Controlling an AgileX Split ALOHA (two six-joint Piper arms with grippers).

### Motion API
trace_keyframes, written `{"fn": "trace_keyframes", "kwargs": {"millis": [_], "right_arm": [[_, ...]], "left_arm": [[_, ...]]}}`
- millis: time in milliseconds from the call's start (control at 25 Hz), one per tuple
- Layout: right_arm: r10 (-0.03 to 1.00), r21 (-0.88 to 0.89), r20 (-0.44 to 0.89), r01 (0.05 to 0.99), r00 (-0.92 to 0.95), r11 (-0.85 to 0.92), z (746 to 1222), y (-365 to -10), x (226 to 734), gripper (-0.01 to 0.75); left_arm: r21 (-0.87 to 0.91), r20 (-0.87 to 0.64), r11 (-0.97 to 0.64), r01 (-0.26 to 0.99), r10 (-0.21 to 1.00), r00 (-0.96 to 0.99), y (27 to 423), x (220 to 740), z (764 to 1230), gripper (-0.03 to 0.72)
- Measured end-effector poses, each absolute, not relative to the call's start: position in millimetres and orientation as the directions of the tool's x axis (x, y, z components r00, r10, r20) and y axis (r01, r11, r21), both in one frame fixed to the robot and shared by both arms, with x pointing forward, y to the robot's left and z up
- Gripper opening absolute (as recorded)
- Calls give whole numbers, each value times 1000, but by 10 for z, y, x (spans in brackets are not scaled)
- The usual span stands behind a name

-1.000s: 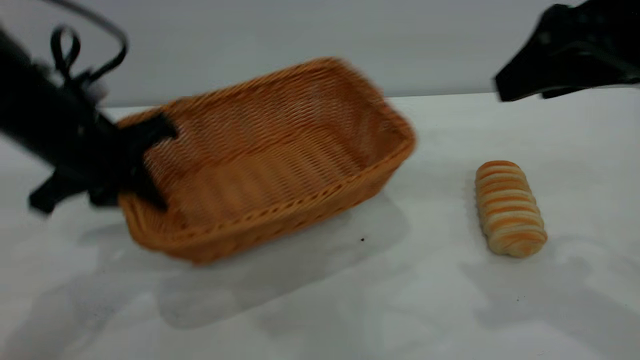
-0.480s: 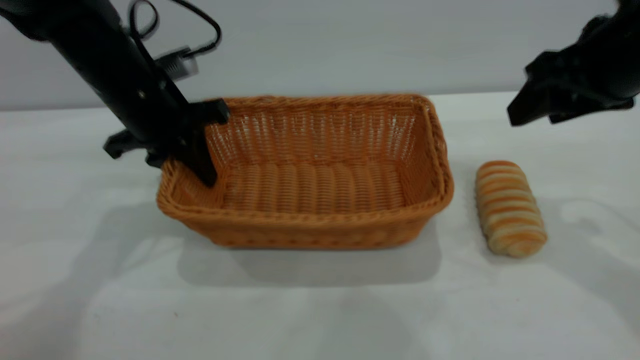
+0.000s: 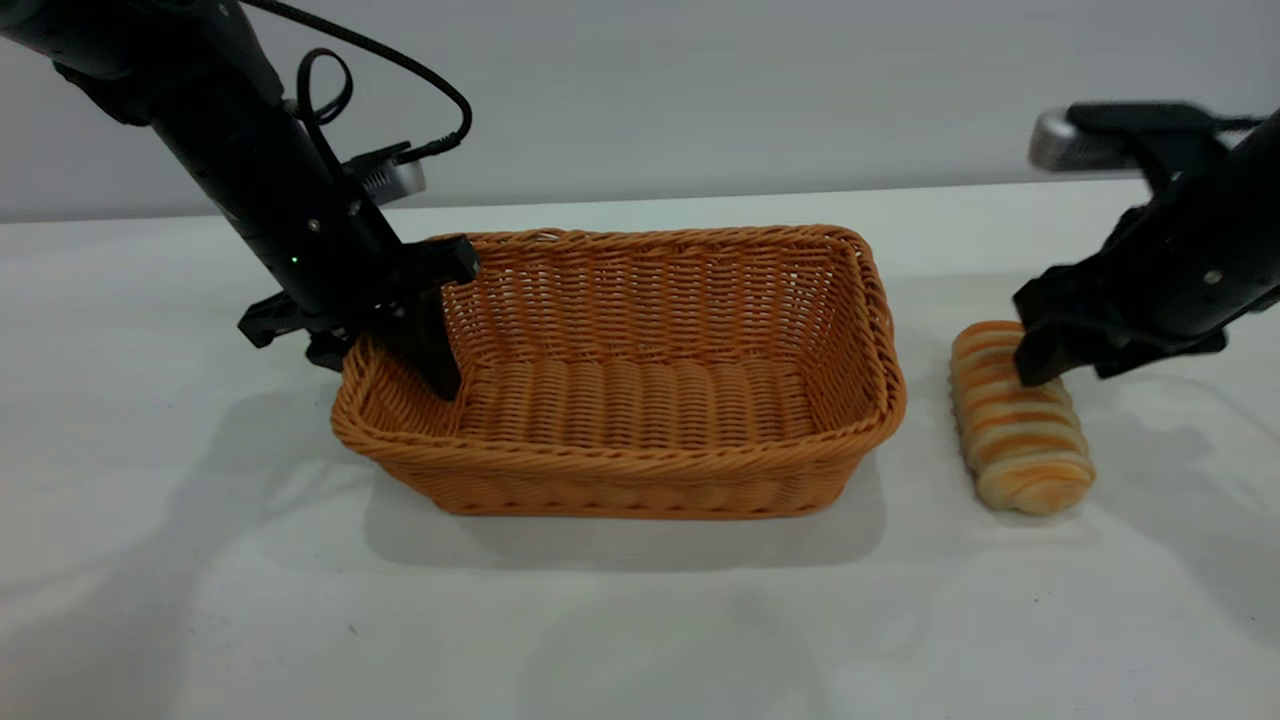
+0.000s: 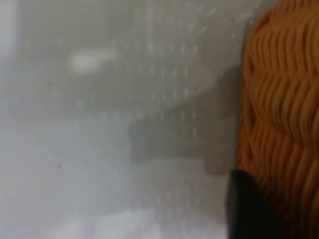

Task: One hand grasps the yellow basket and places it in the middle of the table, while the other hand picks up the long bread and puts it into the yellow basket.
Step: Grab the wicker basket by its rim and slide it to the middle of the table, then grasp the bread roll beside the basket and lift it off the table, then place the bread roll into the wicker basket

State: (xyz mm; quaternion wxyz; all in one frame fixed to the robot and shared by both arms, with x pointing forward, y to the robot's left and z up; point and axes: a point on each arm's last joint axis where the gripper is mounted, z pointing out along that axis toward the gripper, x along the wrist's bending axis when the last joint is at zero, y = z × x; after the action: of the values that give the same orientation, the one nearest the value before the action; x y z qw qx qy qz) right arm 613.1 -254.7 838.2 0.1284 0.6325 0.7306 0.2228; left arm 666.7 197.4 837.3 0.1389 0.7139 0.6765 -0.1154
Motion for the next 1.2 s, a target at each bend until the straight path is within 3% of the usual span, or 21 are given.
{"fn": "trace_keyframes", "kwargs": {"millis": [160,280,360,440,520,640,800,920,1040,1200], "right_arm": [[975,453,138,887,-173,93,8170,-2501,6226,536],[973,441,150,892,-177,95,8070,-2484,6277,487],[971,438,156,894,-179,95,8051,-2479,6286,345],[968,435,168,896,-184,95,8056,-2474,6281,139],[962,436,186,894,-201,102,8109,-2493,6282,66],[933,463,225,873,-282,152,8405,-2500,6273,59],[910,567,248,812,-332,142,9174,-2481,6237,59],[882,643,239,747,-406,169,9619,-2258,6137,62],[839,663,251,717,-483,215,9661,-1821,6042,76],[783,662,216,677,-583,321,9367,-1198,5987,112]], "left_arm": [[21,-340,-99,995,935,100,1989,6621,8546,601],[26,-324,-146,989,935,147,2010,6576,8829,658],[43,-325,-165,985,930,170,2015,6538,9074,658],[89,-326,-175,981,925,195,2019,6495,9376,643],[138,-318,-189,972,921,224,2034,6427,9691,620],[226,-269,-222,949,922,279,2095,6259,10220,592],[322,-170,-239,916,937,304,2232,5897,10913,583],[362,-98,-236,902,953,288,2354,5567,11326,583],[430,-50,-219,876,963,266,2446,5277,11653,583],[524,-28,-205,827,966,258,2512,4971,11959,583]]}}
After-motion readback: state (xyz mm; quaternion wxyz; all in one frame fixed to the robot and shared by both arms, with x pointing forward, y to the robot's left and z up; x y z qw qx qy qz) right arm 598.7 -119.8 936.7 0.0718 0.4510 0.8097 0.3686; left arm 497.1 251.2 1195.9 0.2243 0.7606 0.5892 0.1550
